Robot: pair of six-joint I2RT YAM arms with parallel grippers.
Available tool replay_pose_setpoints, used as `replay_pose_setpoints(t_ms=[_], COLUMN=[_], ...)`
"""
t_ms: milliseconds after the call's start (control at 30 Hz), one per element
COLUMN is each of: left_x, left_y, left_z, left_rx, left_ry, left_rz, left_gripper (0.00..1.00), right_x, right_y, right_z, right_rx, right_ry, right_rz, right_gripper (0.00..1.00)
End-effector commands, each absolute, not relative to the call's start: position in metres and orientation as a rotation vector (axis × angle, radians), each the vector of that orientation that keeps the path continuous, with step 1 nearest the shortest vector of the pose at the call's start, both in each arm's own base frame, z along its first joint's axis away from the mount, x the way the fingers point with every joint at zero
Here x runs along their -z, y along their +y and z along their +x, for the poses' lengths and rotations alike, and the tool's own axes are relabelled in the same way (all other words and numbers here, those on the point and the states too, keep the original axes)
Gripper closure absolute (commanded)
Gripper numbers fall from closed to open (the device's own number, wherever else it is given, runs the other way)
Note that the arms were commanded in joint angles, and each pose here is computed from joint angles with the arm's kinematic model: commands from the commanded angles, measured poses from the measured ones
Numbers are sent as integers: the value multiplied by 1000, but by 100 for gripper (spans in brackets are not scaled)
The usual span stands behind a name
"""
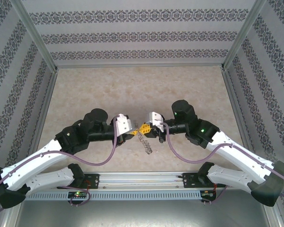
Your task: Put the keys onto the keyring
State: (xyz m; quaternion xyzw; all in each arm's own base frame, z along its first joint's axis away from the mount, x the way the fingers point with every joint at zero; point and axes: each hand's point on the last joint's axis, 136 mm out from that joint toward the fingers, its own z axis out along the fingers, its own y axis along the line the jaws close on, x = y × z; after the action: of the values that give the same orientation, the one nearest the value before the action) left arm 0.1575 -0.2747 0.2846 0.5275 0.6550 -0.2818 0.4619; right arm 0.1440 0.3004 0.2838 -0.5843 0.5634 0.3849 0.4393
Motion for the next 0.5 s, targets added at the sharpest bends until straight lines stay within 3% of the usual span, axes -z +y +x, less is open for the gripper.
replay_pose_setpoints(t_ms=[0, 467], left_x=[-303, -316], left_y=[-279, -279], left_z=[151, 136], left_rx=[761, 884], left_ry=[1523, 1392], left_rz=[1231, 1165], left_gripper=[100, 100], right_x=[-298, -306], right_y=[297, 293], right_z=[139, 121], right_rx=[-962, -1073], right_ry=[1343, 1301], right_rz=[-1399, -1388], right_gripper=[84, 80])
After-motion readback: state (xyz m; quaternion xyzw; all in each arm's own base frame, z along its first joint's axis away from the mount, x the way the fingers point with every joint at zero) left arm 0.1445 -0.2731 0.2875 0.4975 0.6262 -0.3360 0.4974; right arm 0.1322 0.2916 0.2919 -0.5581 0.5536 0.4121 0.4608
